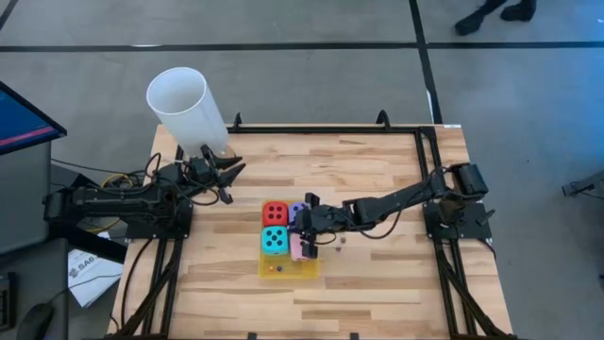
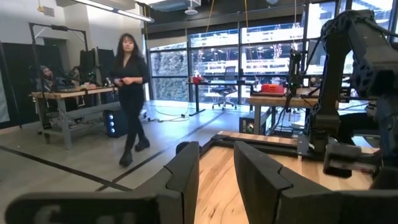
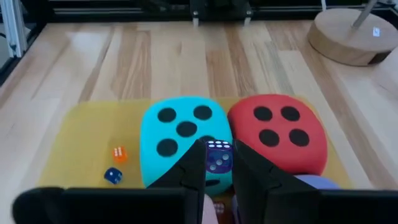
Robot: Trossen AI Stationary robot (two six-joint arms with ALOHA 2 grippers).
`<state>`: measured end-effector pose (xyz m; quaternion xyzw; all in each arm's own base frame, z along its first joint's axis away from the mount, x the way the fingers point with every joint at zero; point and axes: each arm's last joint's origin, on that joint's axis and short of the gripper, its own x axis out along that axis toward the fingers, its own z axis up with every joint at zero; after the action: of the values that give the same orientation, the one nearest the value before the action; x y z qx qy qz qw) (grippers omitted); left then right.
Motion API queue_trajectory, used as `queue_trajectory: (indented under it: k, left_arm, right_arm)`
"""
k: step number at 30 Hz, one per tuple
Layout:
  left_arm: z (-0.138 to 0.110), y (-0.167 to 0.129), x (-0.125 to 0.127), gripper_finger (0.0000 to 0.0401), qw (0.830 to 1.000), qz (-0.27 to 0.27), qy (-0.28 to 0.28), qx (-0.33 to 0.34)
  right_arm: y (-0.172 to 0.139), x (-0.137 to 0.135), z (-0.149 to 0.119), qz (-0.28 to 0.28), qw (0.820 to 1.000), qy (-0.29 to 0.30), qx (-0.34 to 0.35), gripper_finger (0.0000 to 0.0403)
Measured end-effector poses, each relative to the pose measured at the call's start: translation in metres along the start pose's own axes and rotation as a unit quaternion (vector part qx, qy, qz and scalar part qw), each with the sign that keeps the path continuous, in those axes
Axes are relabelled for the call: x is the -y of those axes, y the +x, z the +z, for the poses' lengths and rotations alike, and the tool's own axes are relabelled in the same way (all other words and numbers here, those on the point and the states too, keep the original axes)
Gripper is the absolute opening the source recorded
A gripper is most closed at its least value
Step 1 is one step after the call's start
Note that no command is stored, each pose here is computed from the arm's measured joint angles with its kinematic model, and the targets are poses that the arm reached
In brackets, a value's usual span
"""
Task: Pick & Place Dice
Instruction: Put the violet die into the yellow bin
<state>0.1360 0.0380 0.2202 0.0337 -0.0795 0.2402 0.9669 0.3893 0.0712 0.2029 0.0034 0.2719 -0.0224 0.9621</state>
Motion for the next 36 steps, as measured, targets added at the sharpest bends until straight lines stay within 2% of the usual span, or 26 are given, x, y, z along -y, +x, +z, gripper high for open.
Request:
queue_trajectory:
  k: [11,25,30,36]
  left_arm:
    - [0.0003,0.0,0.0,0.009,1.0,0.0,0.0,0.001]
    - [0.0002,0.0,0.0,0.009,1.0,0.0,0.0,0.001]
    - [0.0002,0.0,0.0,0.009,1.0,0.0,0.0,0.001]
    - [0.0002,0.0,0.0,0.009,1.0,0.0,0.0,0.001]
  right_arm:
    - [-0.0031,-0.0051,-0.0001,0.014,1.0,-0.001,-0.007,0.0053]
    - [-0.0006,-0.0036,-0.0043,0.014,1.0,0.007,-0.023,0.009]
    - [0.0,-0.0005,-0.0039,0.01,1.0,0.009,-0.023,0.0114]
    - [0.0002,0.0008,-0.0038,0.007,1.0,0.01,-0.023,0.0162]
